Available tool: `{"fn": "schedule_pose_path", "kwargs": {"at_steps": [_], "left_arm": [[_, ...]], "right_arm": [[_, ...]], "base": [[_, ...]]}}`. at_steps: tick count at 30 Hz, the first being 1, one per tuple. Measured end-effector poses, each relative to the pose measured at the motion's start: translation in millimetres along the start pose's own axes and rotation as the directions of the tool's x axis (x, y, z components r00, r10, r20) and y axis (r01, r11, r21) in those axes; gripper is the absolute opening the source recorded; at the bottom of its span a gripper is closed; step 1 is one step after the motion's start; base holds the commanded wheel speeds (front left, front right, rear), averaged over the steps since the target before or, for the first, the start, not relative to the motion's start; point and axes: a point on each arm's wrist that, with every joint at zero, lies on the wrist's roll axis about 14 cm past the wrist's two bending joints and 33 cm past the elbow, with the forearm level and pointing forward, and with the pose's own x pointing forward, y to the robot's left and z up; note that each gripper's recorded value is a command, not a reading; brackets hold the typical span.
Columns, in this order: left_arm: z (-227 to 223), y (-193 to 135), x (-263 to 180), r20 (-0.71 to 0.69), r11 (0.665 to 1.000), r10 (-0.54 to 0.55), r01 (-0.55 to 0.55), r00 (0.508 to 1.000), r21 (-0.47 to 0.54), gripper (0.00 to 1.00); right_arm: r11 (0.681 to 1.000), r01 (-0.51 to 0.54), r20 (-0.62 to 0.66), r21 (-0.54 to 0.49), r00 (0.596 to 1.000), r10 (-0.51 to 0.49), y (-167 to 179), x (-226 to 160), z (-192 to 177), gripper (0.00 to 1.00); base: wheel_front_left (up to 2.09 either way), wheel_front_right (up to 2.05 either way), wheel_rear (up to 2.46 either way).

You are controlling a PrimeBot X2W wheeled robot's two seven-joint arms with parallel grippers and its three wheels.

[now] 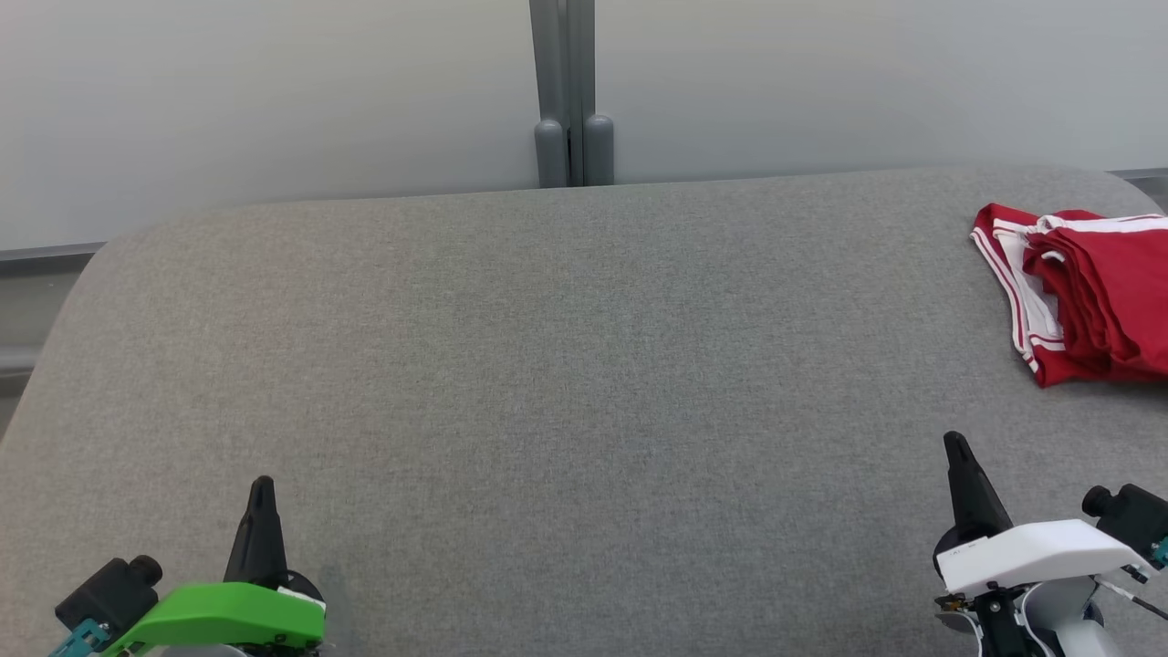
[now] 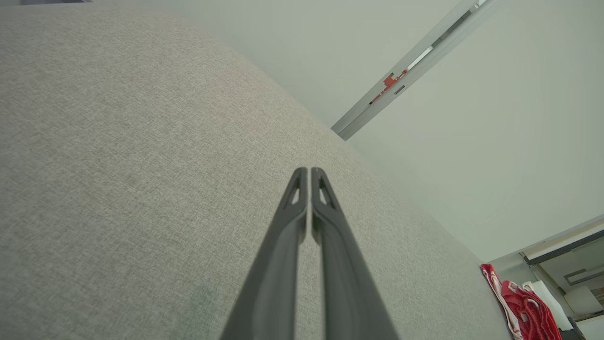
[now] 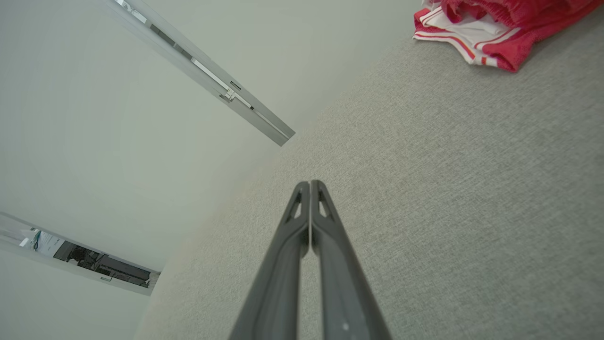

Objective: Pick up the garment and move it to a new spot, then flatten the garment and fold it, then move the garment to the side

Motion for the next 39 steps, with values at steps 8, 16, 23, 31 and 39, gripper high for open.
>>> {"fn": "schedule_pose_path", "kwargs": {"at_steps": [8, 16, 23, 31, 39], "left_arm": [[3, -1, 3, -0.001, 0.995, -0.003, 0.003, 1.0, -0.1, 0.0], [5, -2, 6, -0.005, 0.98, -0.004, 0.003, 1.0, -0.199, 0.0], [7, -4, 8, -0.007, 0.962, -0.01, 0.008, 1.0, -0.272, 0.0], [9, -7, 11, -0.005, 0.936, -0.021, 0.018, 1.0, -0.352, 0.0], [11, -8, 12, -0.006, 0.904, -0.029, 0.024, 1.0, -0.427, 0.0]], "right_arm": [[0.995, 0.011, -0.001, 0.101, 1.0, -0.011, -1, 2, 1, 0.0], [0.981, 0.015, 0.001, 0.193, 1.0, -0.015, -1, 5, 4, 0.0], [0.964, 0.019, -0.002, 0.267, 1.0, -0.019, -1, 6, 4, 0.0], [0.939, 0.018, 0.0, 0.343, 1.0, -0.019, -1, 8, 6, 0.0], [0.91, 0.014, 0.0, 0.414, 1.0, -0.016, 0, 10, 8, 0.0]], "base": [[0.0, 0.0, 0.0], [0.0, 0.0, 0.0], [0.0, 0.0, 0.0], [0.0, 0.0, 0.0], [0.0, 0.0, 0.0]]}}
